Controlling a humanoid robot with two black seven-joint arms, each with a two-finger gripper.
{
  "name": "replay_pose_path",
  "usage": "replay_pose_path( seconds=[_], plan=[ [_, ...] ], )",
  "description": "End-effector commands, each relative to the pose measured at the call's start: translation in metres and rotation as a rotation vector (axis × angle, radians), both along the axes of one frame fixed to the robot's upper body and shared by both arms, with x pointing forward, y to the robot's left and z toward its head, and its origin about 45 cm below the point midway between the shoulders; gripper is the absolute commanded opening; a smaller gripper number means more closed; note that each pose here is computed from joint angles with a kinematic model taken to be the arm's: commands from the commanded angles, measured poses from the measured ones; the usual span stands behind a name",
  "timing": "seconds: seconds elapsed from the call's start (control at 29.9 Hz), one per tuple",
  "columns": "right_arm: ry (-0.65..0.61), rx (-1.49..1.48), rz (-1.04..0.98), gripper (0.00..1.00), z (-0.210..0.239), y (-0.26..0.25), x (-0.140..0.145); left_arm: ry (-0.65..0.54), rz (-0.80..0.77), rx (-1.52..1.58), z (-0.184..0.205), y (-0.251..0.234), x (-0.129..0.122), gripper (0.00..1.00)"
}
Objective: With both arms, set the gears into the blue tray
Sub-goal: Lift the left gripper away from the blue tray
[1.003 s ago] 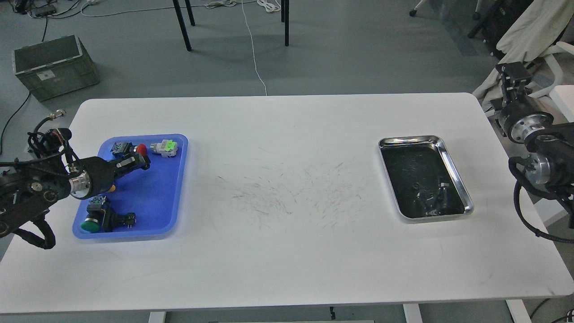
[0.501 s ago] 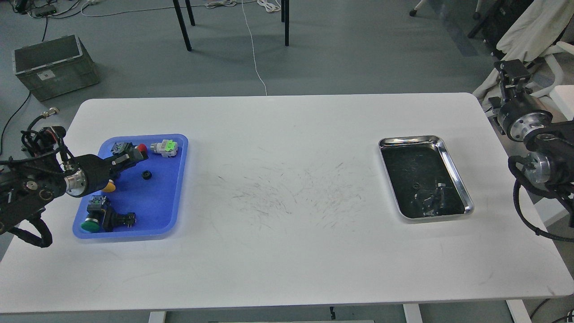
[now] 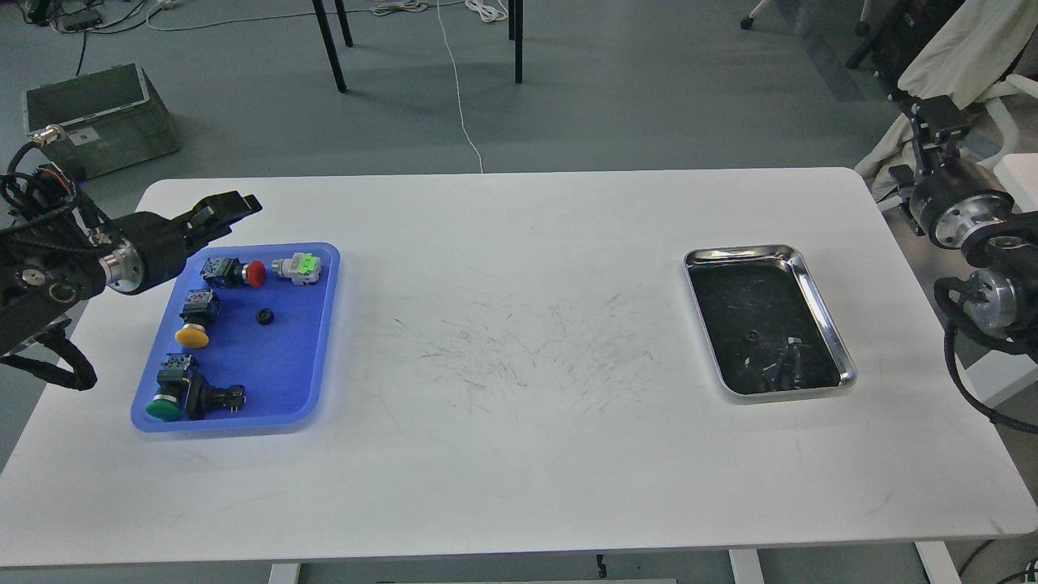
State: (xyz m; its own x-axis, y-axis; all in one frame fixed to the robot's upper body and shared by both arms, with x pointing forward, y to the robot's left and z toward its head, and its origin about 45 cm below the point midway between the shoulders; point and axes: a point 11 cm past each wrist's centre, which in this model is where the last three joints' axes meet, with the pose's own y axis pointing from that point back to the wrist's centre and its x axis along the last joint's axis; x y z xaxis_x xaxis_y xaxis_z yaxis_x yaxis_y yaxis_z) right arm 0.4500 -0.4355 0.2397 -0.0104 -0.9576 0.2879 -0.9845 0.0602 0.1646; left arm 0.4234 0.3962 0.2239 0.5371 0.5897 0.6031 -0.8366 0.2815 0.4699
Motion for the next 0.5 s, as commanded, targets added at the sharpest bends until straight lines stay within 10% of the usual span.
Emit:
replay_pose_path(
  seconds=[0.0, 0.47],
  plan=[
    [-0.004, -0.003, 0.003, 0.96, 0.007, -0.007, -0.006, -0.062, 0.022, -0.047, 0.025, -0.004, 0.014, 0.72],
    [-0.004, -0.103, 0.087, 0.96, 0.037, -0.02, -0.03, -0.186, 0.226, -0.436, 0.059, -0.021, 0.041, 0.81]
  ],
)
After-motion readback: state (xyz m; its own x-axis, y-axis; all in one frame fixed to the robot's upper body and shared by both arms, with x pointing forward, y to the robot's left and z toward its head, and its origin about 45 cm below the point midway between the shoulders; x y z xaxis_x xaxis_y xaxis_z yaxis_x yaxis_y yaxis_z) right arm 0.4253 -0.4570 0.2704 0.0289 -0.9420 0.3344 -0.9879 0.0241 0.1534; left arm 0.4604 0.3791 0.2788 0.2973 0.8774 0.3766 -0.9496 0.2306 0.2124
